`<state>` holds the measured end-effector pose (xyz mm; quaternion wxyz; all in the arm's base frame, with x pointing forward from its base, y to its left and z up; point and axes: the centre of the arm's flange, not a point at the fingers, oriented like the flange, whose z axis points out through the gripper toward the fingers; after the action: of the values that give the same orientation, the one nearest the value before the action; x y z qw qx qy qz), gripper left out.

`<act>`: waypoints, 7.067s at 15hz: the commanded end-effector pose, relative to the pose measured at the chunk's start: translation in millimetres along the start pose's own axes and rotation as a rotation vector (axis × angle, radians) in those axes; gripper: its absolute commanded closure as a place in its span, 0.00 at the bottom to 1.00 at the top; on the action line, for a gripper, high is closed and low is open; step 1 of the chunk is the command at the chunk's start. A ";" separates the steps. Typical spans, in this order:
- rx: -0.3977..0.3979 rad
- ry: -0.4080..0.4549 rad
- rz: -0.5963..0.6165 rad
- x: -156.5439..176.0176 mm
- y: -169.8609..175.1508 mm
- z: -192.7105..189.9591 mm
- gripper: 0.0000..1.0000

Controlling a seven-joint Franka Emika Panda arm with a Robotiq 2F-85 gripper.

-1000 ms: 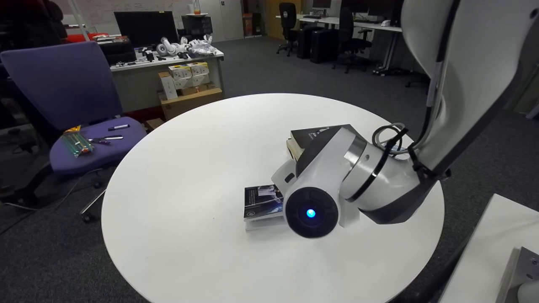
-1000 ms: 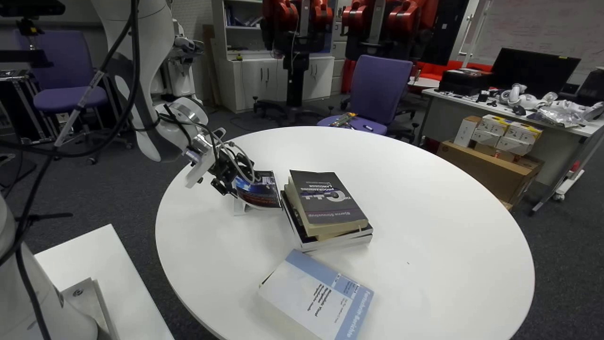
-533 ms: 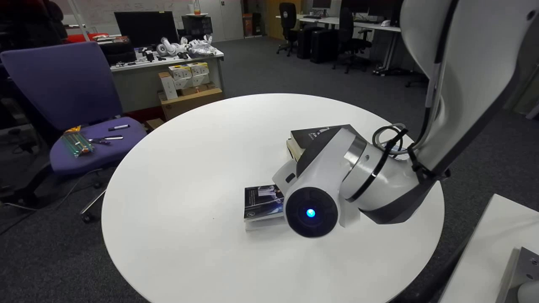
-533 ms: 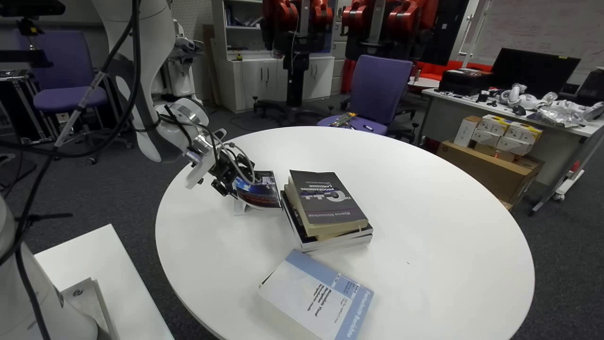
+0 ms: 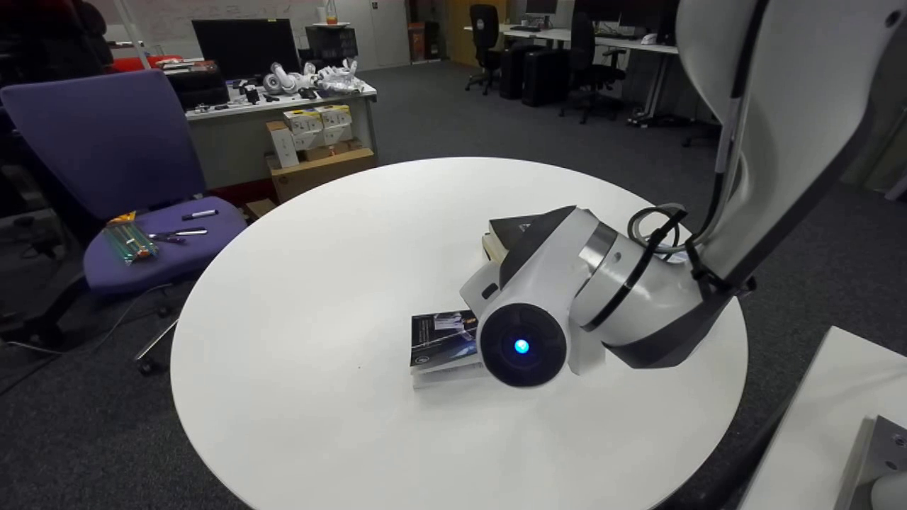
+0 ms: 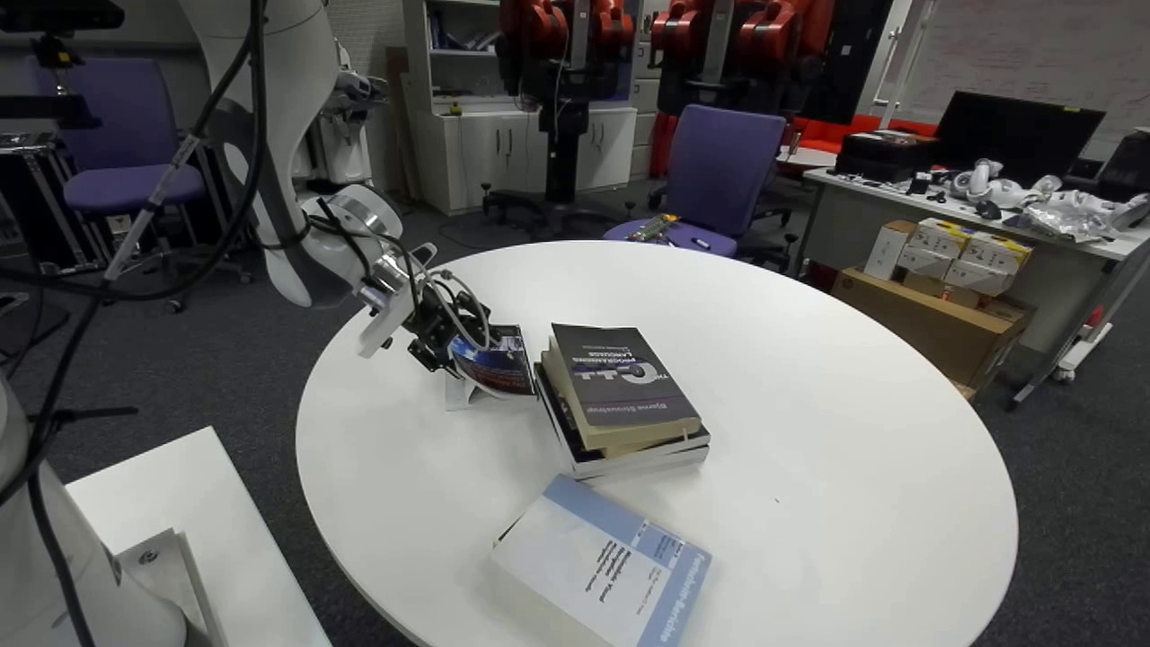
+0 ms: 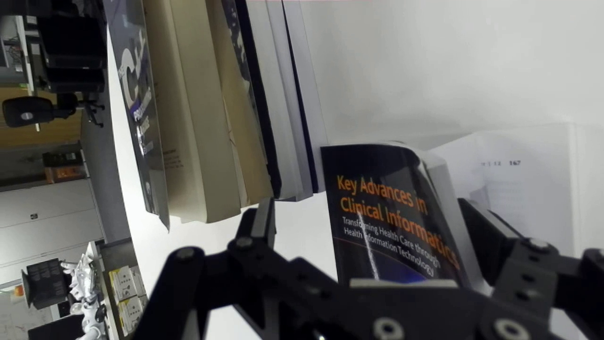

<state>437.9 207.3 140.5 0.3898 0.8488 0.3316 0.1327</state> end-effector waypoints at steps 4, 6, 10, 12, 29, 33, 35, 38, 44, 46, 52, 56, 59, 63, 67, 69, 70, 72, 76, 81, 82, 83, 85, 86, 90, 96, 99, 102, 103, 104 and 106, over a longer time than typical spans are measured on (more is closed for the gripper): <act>-0.030 0.008 0.020 7.0 23.6 -11.7 0.00; -0.032 0.008 0.019 8.6 24.2 -11.8 0.00; -0.039 0.018 0.026 13.0 30.7 -17.9 0.00; -0.045 0.023 0.028 15.5 32.9 -20.3 0.00; 0.008 0.002 0.019 13.8 1.0 14.2 0.00; 0.010 0.006 0.034 19.4 -4.0 21.7 0.00; 0.006 0.015 0.053 23.9 -3.1 22.2 0.00; -0.011 0.035 0.105 33.6 1.0 23.5 0.00; -0.030 0.041 0.146 42.5 7.0 28.7 0.00; -0.030 0.043 0.147 42.2 7.2 29.7 0.00; -0.025 0.054 0.140 38.6 8.6 26.9 0.57; -0.011 0.063 0.141 36.4 8.0 22.4 0.86; -0.008 0.063 0.141 35.2 8.3 20.3 1.00; -0.028 0.086 0.139 36.5 10.6 -1.5 0.97; -0.208 0.052 0.095 42.6 16.2 -29.8 0.97; -0.291 0.050 0.080 44.3 17.9 -48.5 0.97; -0.336 0.050 0.076 45.2 19.1 -59.5 0.97; -0.424 0.056 0.080 46.3 23.3 -81.8 0.97; -0.595 0.062 0.126 49.1 47.4 -125.3 0.97; -0.709 0.025 0.206 49.0 89.1 -155.7 0.97; -0.721 0.017 0.219 48.5 97.0 -157.9 0.97; -0.734 0.009 0.233 47.2 103.7 -159.0 0.97; -0.755 -0.012 0.258 43.8 117.8 -159.6 0.97; -0.761 -0.022 0.271 41.3 124.4 -159.1 0.97; -0.718 -0.068 0.298 25.6 151.2 -148.1 0.97; -0.499 -0.175 0.240 -19.7 180.7 -109.8 0.97; -0.300 -0.211 0.192 -44.9 201.8 -92.4 0.97; -0.115 -0.233 0.171 -68.0 228.1 -73.6 0.97; -0.059 -0.243 0.161 -75.4 236.9 -66.8 0.97; -0.002 -0.249 0.152 -82.8 245.2 -61.7 0.97; 0.095 -0.262 0.147 -95.9 261.6 -52.2 0.97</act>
<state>471.9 83.5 339.9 0.4195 0.8814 0.2099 0.0549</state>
